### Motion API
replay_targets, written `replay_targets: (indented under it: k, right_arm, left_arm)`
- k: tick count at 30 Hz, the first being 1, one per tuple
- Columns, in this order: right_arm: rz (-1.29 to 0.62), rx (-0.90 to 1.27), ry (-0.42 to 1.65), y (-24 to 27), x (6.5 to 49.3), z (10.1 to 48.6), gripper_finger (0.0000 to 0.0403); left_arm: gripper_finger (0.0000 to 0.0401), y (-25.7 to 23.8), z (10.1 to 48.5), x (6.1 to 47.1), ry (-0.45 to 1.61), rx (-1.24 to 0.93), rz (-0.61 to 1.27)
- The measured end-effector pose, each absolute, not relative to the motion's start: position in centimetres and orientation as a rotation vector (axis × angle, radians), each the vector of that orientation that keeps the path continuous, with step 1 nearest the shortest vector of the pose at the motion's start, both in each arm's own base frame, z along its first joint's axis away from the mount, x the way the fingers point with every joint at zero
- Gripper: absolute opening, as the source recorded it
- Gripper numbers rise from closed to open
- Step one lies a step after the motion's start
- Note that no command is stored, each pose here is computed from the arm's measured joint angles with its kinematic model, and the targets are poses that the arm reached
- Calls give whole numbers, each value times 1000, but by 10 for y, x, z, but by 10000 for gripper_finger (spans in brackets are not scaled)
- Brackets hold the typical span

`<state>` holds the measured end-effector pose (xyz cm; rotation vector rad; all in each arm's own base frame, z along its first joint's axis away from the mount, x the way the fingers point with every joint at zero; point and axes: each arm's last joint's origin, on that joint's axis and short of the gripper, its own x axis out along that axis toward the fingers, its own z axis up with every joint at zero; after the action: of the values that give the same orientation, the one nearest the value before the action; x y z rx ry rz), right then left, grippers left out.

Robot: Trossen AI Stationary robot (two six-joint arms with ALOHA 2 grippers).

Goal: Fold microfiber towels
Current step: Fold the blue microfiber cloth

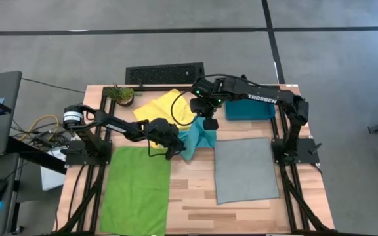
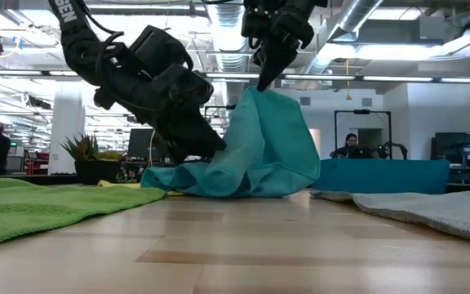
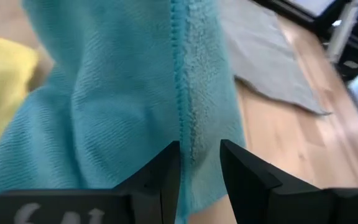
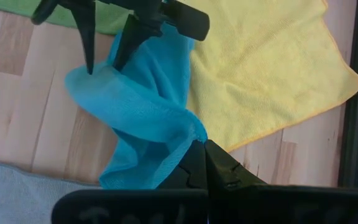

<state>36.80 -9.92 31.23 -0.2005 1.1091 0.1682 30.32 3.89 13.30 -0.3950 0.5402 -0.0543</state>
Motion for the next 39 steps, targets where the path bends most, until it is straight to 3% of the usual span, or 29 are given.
replay_targets:
  k: [12, 21, 27, 33, 39]
  right_arm:
    - [168, -200, 1109, -99, 368, 312, 2]
    - [168, -201, 1109, -99, 368, 312, 2]
    - [168, -200, 1109, -99, 368, 312, 2]
    - [154, -191, 1111, -104, 367, 312, 2]
    - [38, -209, 1126, -117, 356, 321, 2]
  left_arm:
    - [82, 35, 143, 308, 450, -435, -178]
    - [51, 36, 143, 308, 435, -392, -117]
    - [5, 31, 141, 308, 459, -382, -93]
    - [1, 34, 149, 306, 461, -429, -34]
    - [0, 44, 184, 290, 577, -378, 113]
